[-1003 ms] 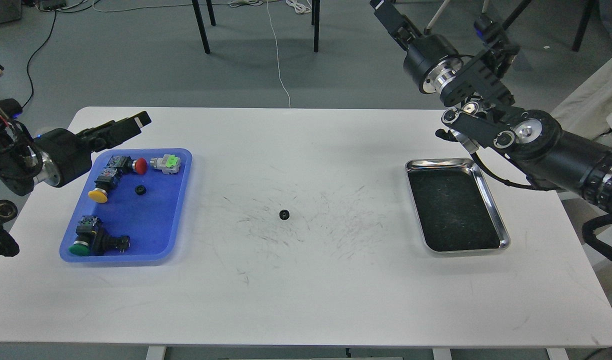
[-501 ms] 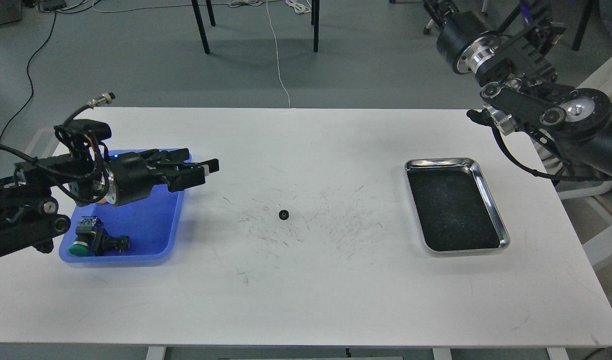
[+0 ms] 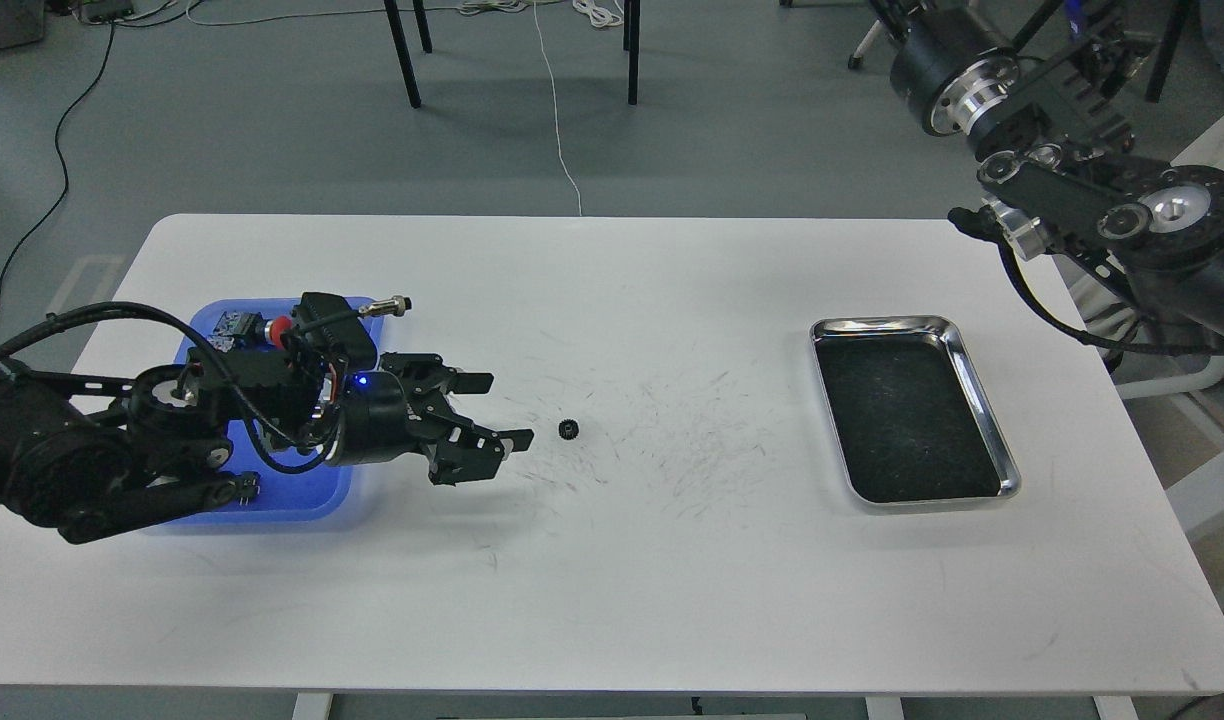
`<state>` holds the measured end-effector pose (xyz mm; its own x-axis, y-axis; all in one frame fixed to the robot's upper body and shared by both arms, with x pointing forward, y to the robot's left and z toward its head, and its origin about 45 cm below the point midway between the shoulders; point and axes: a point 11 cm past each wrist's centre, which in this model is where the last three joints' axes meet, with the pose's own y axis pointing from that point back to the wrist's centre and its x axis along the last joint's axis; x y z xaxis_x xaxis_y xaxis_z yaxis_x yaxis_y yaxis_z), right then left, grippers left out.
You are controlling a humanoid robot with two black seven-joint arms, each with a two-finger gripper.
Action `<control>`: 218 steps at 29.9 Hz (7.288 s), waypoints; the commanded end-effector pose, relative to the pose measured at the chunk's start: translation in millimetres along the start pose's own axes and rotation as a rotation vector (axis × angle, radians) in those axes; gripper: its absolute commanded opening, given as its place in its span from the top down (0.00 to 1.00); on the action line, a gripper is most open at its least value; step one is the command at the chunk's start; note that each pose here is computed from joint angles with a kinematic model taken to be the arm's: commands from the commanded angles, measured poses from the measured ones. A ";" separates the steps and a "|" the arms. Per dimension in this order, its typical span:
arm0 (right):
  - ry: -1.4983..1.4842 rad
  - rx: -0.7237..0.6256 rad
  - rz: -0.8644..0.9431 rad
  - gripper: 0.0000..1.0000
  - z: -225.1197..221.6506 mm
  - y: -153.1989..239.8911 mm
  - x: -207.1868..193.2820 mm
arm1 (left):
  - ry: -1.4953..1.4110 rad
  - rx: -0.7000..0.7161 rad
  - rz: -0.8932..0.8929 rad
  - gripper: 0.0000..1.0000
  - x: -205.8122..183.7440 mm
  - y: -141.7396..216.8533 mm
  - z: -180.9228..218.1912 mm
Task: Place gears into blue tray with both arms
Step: 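Swing the left gripper from the blue tray toward the black gear, then close the left gripper around the black gear on the table, then carry the black gear with the left gripper back over the blue tray, then lower the gear onto the part in the blue tray and open the left gripper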
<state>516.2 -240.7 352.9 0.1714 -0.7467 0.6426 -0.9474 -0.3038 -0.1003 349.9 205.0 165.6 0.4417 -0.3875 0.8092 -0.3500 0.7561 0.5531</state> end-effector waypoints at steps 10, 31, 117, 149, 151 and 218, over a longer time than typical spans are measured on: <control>0.011 -0.013 0.018 0.11 6.2 4.2 12.4 | -0.168 -0.104 -0.064 0.22 3.9 -47.5 16.7; 0.011 -0.021 0.017 0.12 10.9 7.1 12.4 | -0.219 -0.017 -0.080 0.43 -5.4 -65.3 -8.4; -0.092 -0.120 0.058 0.08 60.3 32.2 1.7 | 0.054 0.419 0.029 0.90 -19.9 47.7 -124.5; -0.423 -0.330 0.215 0.06 146.4 91.8 -13.0 | 0.119 0.574 -0.119 0.90 -103.2 171.0 -138.8; -0.420 -0.331 0.214 0.06 146.8 92.1 -13.4 | 0.124 0.573 -0.111 0.90 -102.1 171.0 -138.2; -0.410 -0.352 0.207 0.06 153.7 98.4 -19.9 | 0.261 0.591 0.012 0.57 -106.2 166.0 -132.0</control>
<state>461.3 -347.4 213.6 -0.0044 -0.9593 0.2823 -0.9931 0.0374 0.1113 346.2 438.3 134.9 0.6104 -0.2472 0.7525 -0.6802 0.3232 0.6580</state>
